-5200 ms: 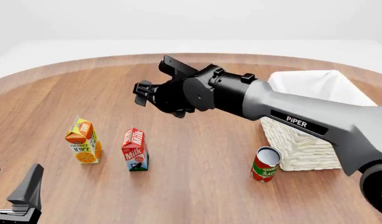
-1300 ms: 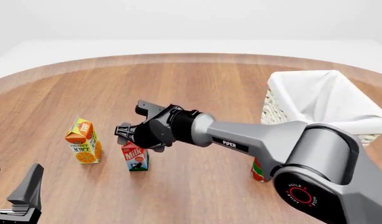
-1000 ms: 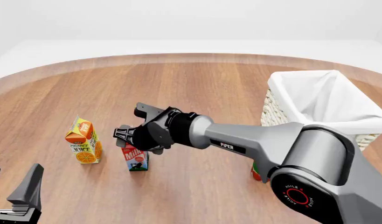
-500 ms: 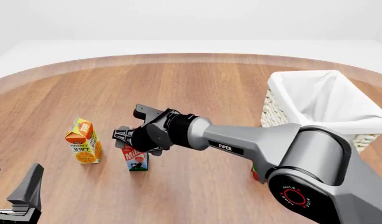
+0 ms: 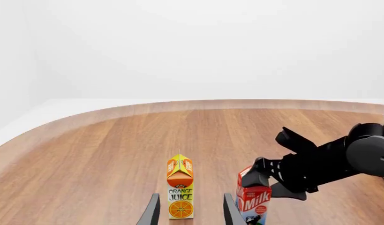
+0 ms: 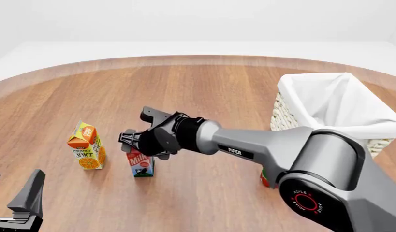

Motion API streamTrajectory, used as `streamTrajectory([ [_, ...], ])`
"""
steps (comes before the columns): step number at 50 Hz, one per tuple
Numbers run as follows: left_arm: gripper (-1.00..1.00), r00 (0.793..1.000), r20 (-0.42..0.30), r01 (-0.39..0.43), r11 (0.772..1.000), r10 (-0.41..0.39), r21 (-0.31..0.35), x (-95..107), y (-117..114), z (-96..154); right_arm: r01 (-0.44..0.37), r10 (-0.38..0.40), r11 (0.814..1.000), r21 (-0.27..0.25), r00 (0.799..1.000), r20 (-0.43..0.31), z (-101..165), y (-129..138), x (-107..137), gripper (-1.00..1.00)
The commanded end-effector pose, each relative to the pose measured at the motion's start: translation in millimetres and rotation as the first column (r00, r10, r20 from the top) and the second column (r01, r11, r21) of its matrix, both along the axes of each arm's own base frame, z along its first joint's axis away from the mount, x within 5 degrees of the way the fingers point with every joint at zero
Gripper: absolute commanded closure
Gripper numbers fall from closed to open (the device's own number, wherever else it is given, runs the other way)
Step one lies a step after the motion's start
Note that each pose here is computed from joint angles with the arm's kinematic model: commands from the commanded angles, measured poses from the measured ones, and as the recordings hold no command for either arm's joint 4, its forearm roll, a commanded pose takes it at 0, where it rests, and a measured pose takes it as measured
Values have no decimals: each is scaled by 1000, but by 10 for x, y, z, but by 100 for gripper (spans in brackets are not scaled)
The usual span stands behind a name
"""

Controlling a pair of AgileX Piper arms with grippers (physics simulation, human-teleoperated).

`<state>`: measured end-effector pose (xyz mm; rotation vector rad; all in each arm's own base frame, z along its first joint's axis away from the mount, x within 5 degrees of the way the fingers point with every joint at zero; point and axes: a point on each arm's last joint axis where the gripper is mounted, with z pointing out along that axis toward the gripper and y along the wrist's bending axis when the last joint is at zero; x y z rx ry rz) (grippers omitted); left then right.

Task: Pick the milk and place it in the basket.

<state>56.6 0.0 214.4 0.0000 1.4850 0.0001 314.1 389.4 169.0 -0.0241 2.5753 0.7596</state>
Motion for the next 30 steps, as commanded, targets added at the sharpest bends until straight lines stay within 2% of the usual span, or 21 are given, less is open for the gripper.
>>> streamTrajectory([
  [1,-100,1000,0,0,1000,0,0,0,0,0,-8,8,1000,-9,1000,27,75,-63,83,-100],
  [2,-100,1000,0,0,1000,0,0,0,0,0,-6,7,1000,-10,999,31,90,-87,101,100],
  [30,-100,1000,0,0,1000,0,0,0,0,0,-33,30,999,25,994,103,444,-168,66,100],
])
